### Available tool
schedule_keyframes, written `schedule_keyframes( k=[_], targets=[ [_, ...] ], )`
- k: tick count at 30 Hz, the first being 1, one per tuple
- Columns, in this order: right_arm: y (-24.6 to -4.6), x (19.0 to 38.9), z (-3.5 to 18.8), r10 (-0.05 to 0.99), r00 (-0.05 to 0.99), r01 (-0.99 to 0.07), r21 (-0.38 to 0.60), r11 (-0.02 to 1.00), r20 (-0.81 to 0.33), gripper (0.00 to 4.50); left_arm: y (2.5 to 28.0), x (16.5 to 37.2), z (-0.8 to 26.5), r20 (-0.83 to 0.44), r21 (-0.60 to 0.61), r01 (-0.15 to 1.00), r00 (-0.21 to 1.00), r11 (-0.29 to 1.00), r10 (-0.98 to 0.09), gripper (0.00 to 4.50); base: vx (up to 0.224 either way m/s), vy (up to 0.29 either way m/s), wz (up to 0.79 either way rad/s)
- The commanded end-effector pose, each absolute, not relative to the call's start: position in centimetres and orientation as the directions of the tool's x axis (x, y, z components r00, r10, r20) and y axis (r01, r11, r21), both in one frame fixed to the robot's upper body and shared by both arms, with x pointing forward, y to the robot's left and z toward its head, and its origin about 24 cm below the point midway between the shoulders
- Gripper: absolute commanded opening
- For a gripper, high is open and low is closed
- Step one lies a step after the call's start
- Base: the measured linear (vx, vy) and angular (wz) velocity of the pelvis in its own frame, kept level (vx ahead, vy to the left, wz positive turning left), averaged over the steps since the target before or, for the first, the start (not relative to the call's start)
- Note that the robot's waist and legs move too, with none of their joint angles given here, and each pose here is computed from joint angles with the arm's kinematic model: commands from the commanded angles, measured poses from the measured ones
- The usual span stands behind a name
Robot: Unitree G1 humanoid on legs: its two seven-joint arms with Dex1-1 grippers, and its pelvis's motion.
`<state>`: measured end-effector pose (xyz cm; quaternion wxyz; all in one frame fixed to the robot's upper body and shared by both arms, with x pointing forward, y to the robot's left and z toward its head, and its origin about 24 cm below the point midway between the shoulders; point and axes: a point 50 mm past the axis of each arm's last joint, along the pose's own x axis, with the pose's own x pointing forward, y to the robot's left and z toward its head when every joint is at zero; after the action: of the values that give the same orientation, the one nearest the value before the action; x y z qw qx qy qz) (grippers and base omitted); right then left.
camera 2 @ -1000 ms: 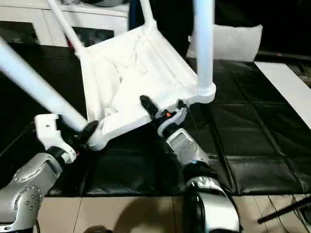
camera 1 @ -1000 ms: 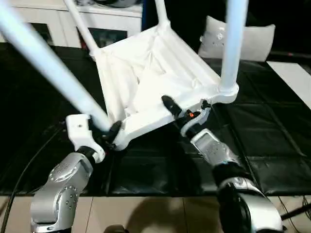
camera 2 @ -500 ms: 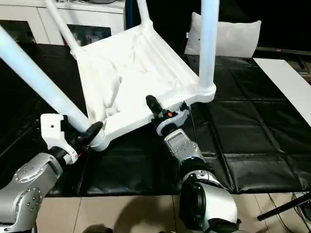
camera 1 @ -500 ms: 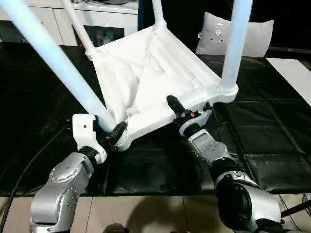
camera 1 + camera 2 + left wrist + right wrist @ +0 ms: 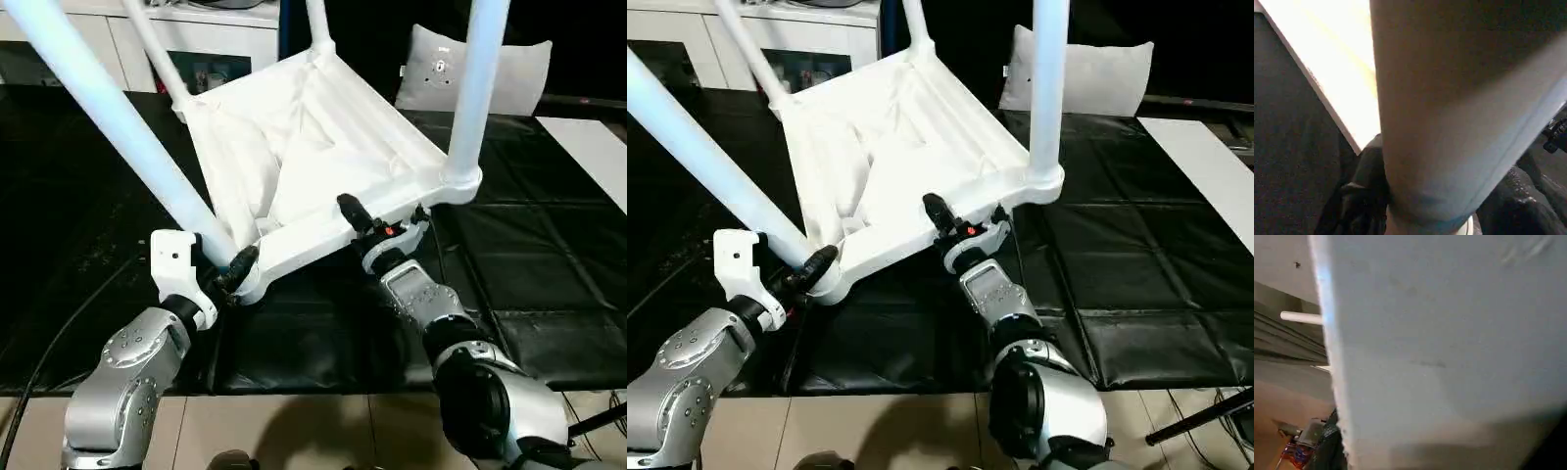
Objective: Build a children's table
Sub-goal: Flip table
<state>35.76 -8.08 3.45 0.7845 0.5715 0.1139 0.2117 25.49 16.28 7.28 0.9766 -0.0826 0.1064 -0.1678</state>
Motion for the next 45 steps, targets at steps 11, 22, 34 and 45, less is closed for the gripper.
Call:
schedule_keyframes(
  k=[11, 22, 34, 45],
  targets=[
    [-10.4, 38.6, 8.8, 0.355, 0.91, -0.346, 0.863, 0.369, 0.213, 1.93, 16.5, 24.8, 6.7, -0.162, -0.144, 0.382, 0.901, 0.913, -0.402, 3.19, 0.0, 0.0, 0.0],
    [-16.6, 38.7, 10.4, 0.172, 0.959, -0.283, 0.706, 0.649, 0.226, 1.93, 17.8, 22.5, 8.3, -0.066, -0.048, 0.483, 0.872, 0.874, -0.485, 3.96, 0.0, 0.0, 0.0],
    [-19.2, 36.3, 12.2, 0.113, 0.976, -0.167, 0.304, 0.938, 0.187, 1.93, 16.9, 21.4, 11.0, -0.069, 0.072, 0.654, 0.756, 0.753, -0.651, 4.5, 0.0, 0.0, 0.0],
    [-17.9, 33.7, 11.9, 0.044, 0.992, -0.048, 0.028, 0.998, 0.118, 1.93, 17.2, 21.5, 11.9, -0.075, 0.112, 0.652, 0.758, 0.75, -0.648, 4.5, 0.0, 0.0, 0.0]
  ],
)
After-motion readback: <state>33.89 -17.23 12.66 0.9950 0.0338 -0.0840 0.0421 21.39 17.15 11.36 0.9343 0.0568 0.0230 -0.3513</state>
